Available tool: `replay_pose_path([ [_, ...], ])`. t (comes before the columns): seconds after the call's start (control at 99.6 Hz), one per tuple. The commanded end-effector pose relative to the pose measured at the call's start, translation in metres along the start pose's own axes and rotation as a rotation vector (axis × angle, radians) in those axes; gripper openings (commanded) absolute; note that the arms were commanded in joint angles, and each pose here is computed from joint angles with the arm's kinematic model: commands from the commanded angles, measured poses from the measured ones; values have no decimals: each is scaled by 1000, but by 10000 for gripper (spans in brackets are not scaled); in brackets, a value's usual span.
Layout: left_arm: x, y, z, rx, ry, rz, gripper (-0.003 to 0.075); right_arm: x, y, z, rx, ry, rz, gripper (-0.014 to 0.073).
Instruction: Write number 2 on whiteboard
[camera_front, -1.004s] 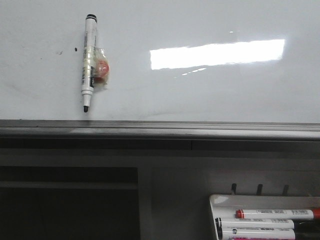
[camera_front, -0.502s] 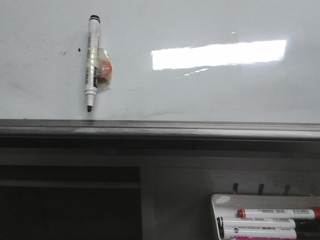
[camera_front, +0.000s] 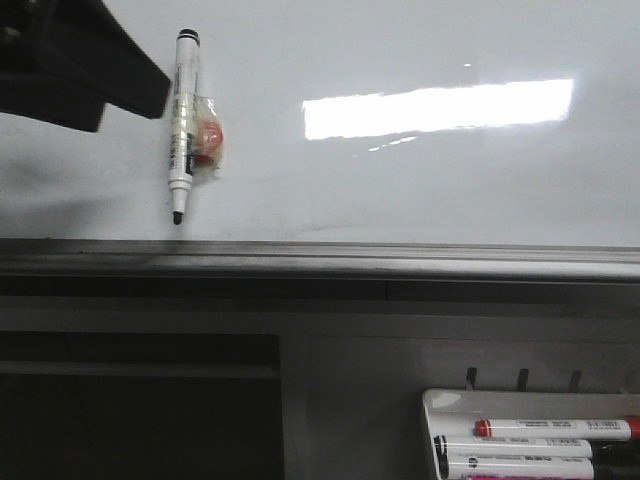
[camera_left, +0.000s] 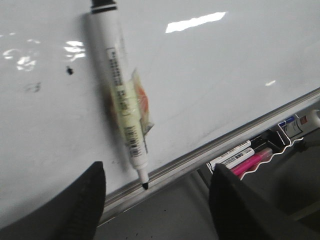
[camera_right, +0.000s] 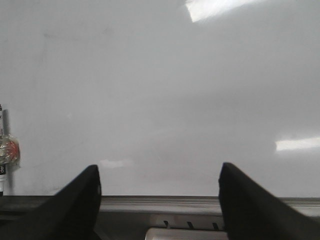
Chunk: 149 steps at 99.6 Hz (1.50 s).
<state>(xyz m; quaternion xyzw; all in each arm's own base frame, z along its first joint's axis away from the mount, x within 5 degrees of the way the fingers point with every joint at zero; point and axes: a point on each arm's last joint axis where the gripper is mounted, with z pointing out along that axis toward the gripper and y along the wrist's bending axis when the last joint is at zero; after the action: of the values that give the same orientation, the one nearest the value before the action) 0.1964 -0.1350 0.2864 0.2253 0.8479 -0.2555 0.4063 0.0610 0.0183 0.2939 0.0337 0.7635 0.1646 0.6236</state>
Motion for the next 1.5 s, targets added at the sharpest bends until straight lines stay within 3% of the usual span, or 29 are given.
replay_pose_path([
  [0.0,-16,-3,9,-18,-70,-28,405,-15,1,0,6,-87,-9,449],
  [0.211,-9,9,35,-67,-23,-81,401,-14,1,0,5,-82,-9,449],
  [0.512,-2,18,55,-110,4,-118,300,-14,1,0,5,-82,-9,449],
  [0.602,-1,19,57,-116,8,-120,213,-14,1,0,3,-82,-9,449],
  [0.713,-1,19,57,-117,7,-120,-20,-13,3,0,-24,-72,-13,449],
  [0.964,0,3,44,-23,51,-78,-20,-18,16,-6,-149,6,-185,449],
  [1.094,0,-29,17,133,63,138,-20,-27,31,-9,-300,68,-298,449],
  [1.235,7,-67,-24,310,39,563,-20,-38,55,-7,-548,118,-395,449],
  [1.385,14,-79,-51,289,7,950,-20,-44,77,2,-741,146,-465,449],
  [1.486,17,-82,-56,277,-1,1062,-20,-42,88,15,-802,198,-481,449],
])
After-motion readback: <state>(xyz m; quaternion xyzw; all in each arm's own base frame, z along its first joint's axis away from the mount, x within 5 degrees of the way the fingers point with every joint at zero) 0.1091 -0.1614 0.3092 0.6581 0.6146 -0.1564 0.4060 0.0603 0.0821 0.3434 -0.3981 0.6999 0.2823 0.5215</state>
